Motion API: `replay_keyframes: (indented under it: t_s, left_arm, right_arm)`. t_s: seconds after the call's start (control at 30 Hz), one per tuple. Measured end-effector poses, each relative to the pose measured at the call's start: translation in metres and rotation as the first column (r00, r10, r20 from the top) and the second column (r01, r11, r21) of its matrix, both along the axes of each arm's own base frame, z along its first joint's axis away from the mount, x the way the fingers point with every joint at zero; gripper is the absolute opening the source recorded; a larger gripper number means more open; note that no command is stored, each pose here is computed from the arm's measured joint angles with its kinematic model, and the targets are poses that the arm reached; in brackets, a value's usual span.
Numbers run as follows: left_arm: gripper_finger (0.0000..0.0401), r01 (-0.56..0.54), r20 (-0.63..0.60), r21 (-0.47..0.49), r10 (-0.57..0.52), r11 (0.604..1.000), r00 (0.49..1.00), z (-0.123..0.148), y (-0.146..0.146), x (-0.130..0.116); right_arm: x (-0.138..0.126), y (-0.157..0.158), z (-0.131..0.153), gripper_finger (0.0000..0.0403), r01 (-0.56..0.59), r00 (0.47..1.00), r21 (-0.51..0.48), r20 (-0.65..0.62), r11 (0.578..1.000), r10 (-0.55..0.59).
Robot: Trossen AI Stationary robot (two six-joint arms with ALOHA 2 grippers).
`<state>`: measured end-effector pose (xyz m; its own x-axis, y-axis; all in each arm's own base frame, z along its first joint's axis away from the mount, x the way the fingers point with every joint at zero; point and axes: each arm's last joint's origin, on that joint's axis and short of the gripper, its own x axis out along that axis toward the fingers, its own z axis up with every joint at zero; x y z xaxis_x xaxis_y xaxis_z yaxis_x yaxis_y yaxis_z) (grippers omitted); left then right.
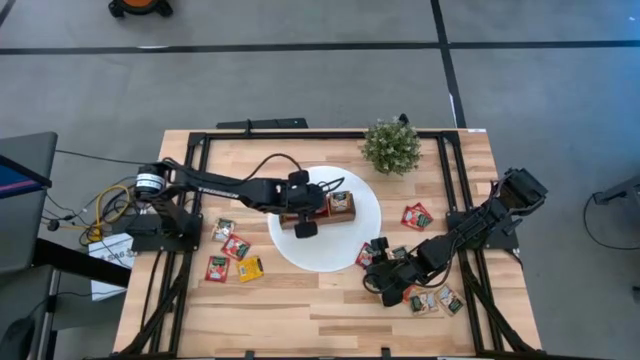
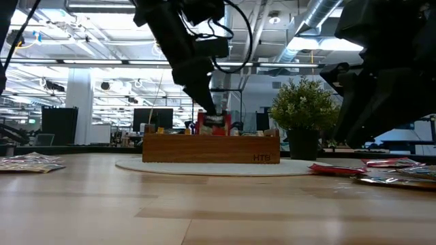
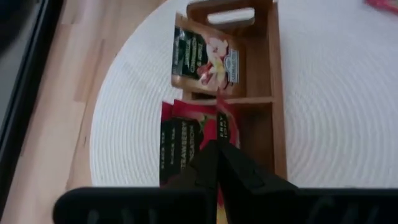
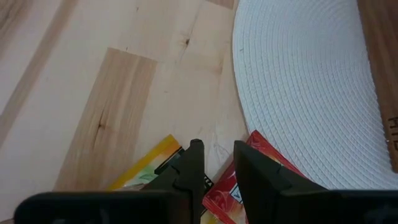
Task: Pick & Place Tea
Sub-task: Put the red tea bag into the middle section of the wooden organizer, then put the orange tea bag into the left section of the wooden organizer
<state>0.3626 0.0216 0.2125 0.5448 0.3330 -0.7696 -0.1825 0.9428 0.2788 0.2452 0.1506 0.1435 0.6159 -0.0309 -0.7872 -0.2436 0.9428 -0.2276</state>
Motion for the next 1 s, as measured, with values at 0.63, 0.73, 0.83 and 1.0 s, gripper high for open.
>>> replay_keyframes:
  t_s: [0.63, 0.73, 0.83, 1.0]
  left_arm:
    - [0.0090, -0.075, -0.033, 0.205, 0.084, 0.976, 0.996, -0.004, 0.004, 0.001]
    - [0.0115, -0.121, -0.053, 0.317, 0.145, 0.941, 0.988, -0.001, -0.002, -0.004]
    - [0.0122, -0.132, -0.065, 0.347, 0.164, 0.929, 0.984, 0.007, -0.018, -0.014]
    - [0.0112, -0.187, -0.126, 0.138, 0.204, 0.973, 0.971, 0.016, -0.056, -0.045]
  right_arm:
    - [0.000, 0.000, 0.000, 0.0077, -0.002, 1.000, 0.006, 0.004, 1.000, 0.002]
    - [0.000, 0.000, 0.000, 0.0077, -0.002, 1.000, 0.006, 0.004, 1.000, 0.002]
    - [0.001, 0.001, 0.001, 0.0077, -0.002, 1.000, 0.012, 0.013, 1.000, 0.002]
    - [0.002, 0.002, 0.002, 0.0077, -0.002, 1.000, 0.023, 0.029, 1.000, 0.002]
